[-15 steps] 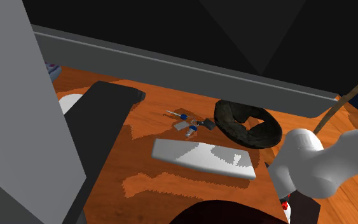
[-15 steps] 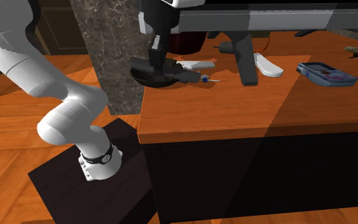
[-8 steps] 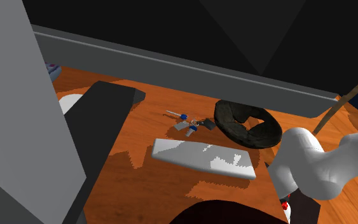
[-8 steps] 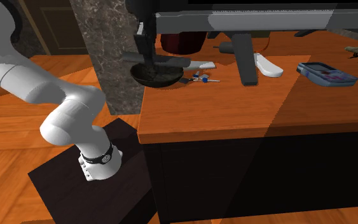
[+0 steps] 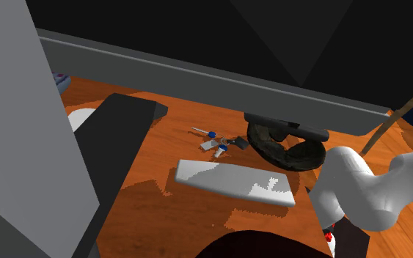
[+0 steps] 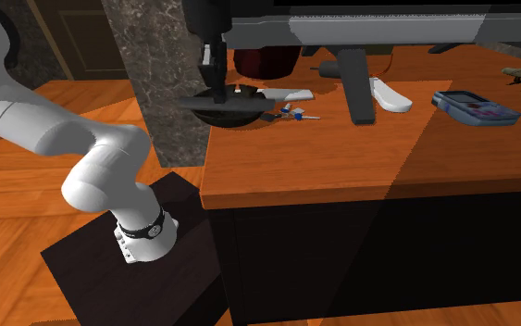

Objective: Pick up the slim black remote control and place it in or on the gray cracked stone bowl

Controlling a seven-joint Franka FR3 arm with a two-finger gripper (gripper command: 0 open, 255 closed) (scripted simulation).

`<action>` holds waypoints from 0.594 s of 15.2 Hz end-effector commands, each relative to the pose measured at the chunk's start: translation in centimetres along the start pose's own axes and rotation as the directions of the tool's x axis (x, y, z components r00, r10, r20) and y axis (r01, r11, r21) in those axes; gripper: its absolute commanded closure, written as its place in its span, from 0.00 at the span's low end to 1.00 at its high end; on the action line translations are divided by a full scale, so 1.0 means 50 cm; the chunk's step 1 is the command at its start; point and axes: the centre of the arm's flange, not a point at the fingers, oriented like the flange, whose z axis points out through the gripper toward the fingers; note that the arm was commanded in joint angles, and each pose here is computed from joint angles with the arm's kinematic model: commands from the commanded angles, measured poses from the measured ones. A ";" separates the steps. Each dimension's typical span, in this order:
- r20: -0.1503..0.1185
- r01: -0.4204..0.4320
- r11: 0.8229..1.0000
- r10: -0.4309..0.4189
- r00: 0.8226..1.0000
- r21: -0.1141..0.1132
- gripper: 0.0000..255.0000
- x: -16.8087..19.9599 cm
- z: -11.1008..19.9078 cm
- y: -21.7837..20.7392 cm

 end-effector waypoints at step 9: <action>0.032 0.036 0.997 -0.038 0.999 0.064 0.00 -0.009 0.023 -0.017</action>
